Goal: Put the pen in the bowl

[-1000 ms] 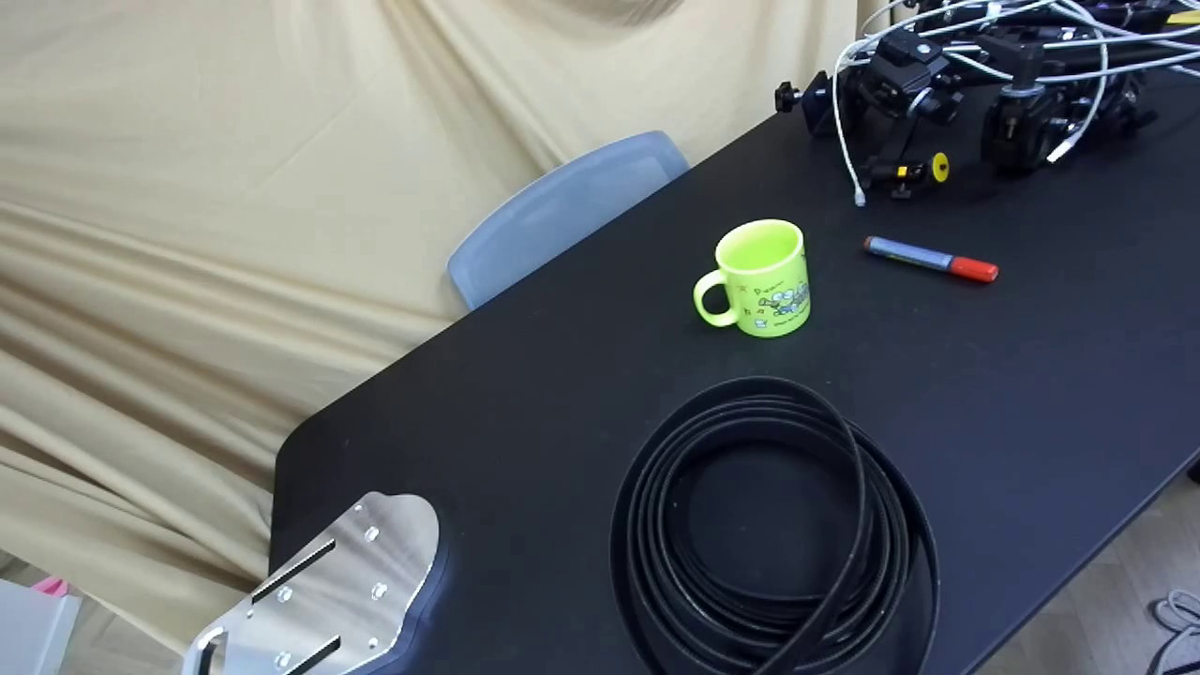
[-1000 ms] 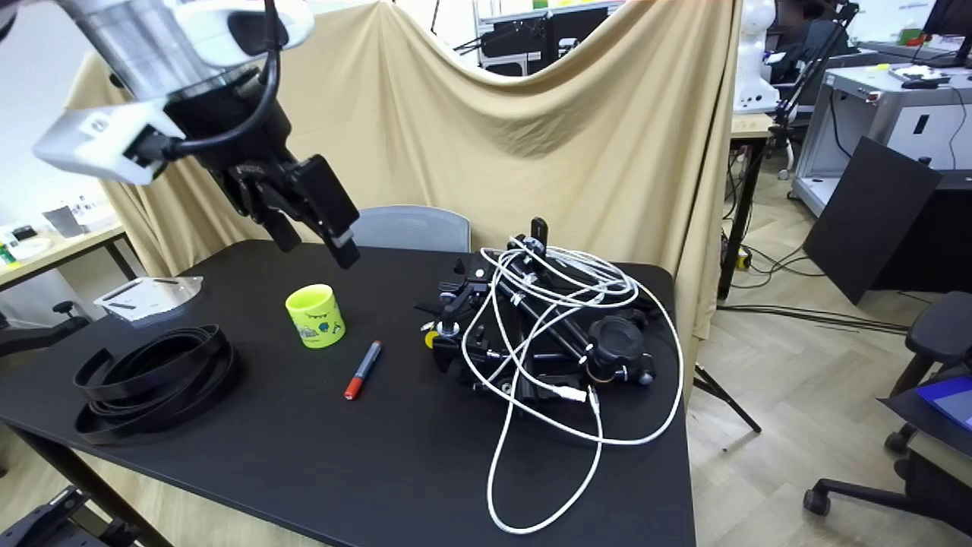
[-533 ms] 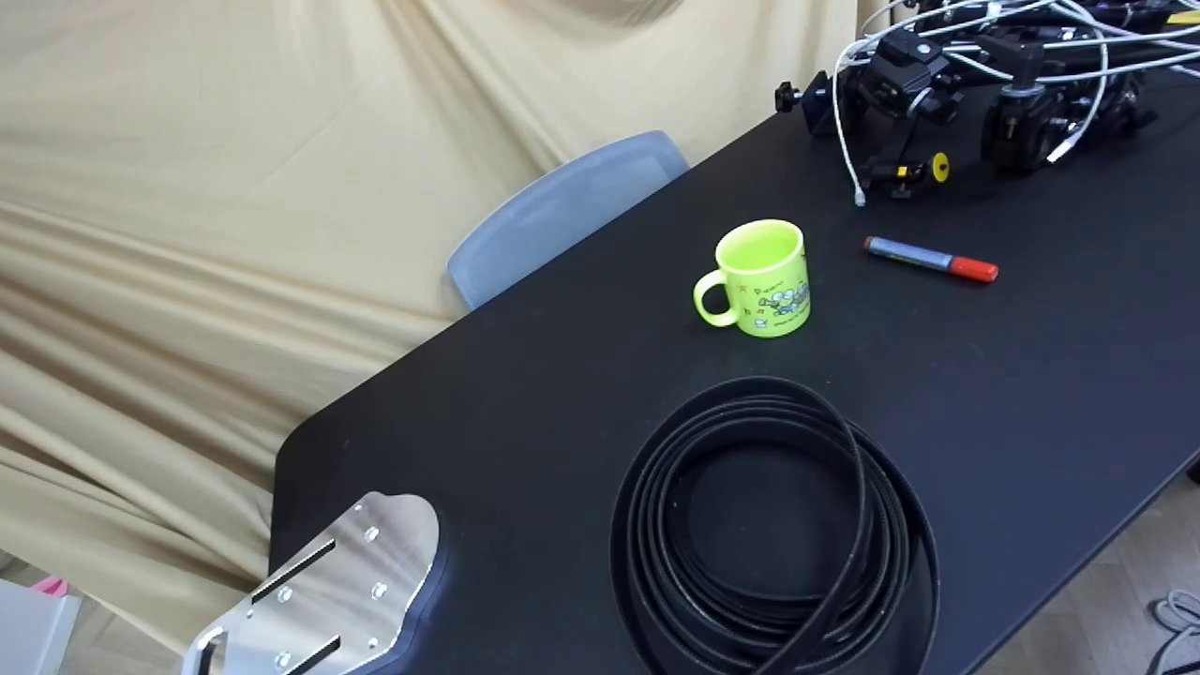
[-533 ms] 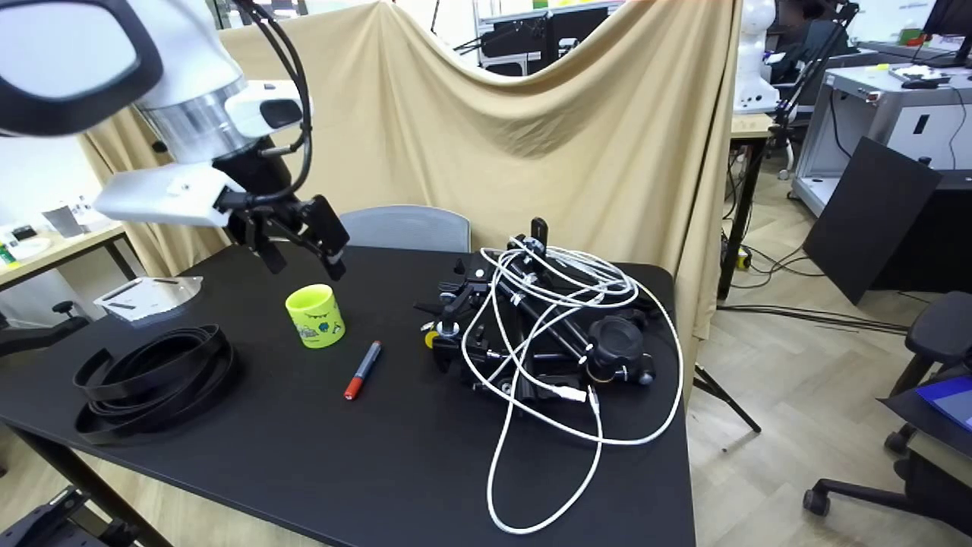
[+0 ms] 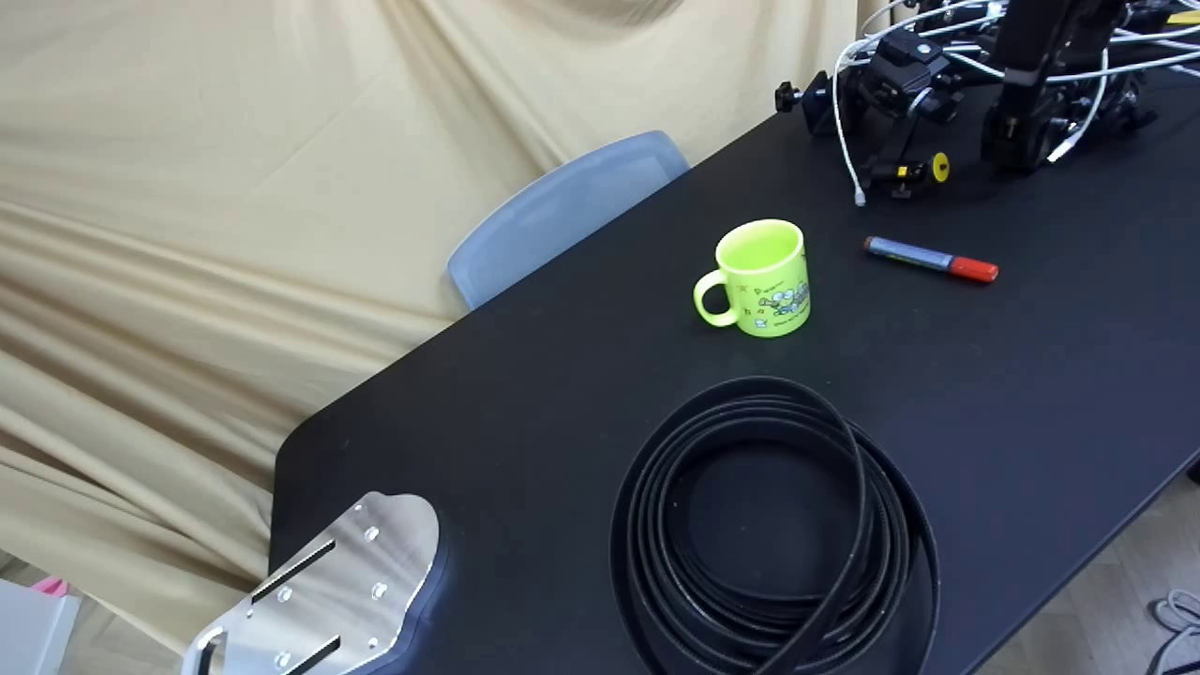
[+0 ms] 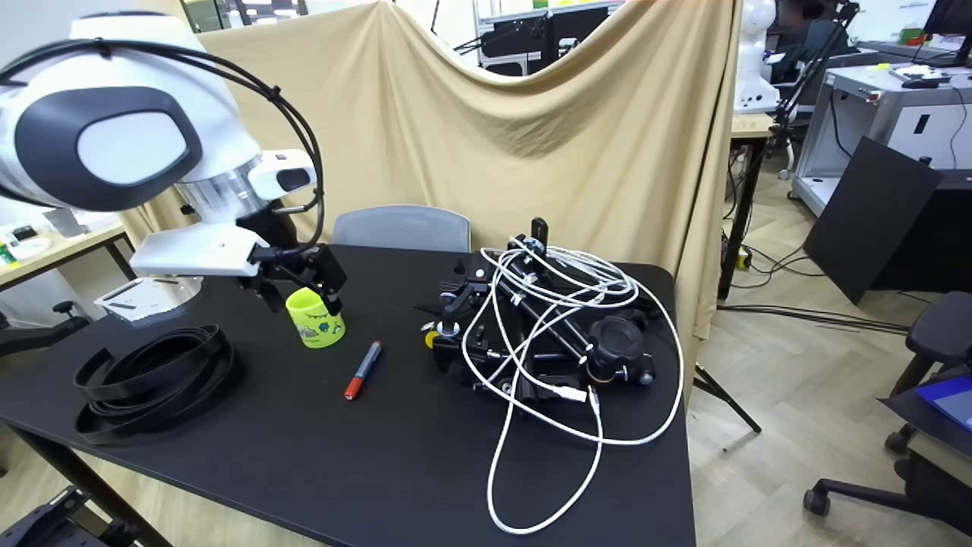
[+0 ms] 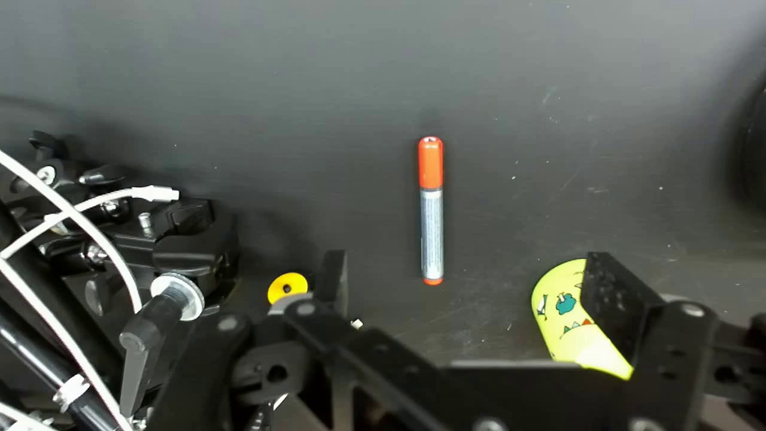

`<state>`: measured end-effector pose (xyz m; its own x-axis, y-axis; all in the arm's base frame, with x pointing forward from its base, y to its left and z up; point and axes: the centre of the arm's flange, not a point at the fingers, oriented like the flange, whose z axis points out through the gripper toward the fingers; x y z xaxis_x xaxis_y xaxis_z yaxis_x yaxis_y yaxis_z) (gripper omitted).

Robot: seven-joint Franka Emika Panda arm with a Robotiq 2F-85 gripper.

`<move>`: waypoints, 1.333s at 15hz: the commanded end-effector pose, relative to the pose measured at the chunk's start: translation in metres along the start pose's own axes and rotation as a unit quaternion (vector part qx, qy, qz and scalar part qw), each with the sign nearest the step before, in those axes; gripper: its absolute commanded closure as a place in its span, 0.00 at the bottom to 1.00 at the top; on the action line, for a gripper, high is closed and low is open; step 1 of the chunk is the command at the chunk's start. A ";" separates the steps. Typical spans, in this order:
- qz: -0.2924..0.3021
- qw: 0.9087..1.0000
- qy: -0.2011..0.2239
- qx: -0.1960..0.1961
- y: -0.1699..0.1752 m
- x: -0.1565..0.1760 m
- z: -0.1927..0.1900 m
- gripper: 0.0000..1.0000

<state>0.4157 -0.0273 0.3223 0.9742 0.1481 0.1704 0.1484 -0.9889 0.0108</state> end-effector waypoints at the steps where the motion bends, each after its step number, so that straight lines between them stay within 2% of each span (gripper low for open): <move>1: 0.000 1.000 0.000 0.000 0.000 0.000 0.002 0.00; 5: -0.005 1.000 -0.005 0.000 0.000 0.002 0.006 0.00; 14: -0.034 0.997 -0.066 0.009 0.008 0.016 0.091 0.00; 20: -0.050 0.997 -0.053 0.008 -0.002 0.028 0.135 0.00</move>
<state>0.4476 -0.0214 0.2143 0.9698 0.2398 0.0454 0.2395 -0.9708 0.0111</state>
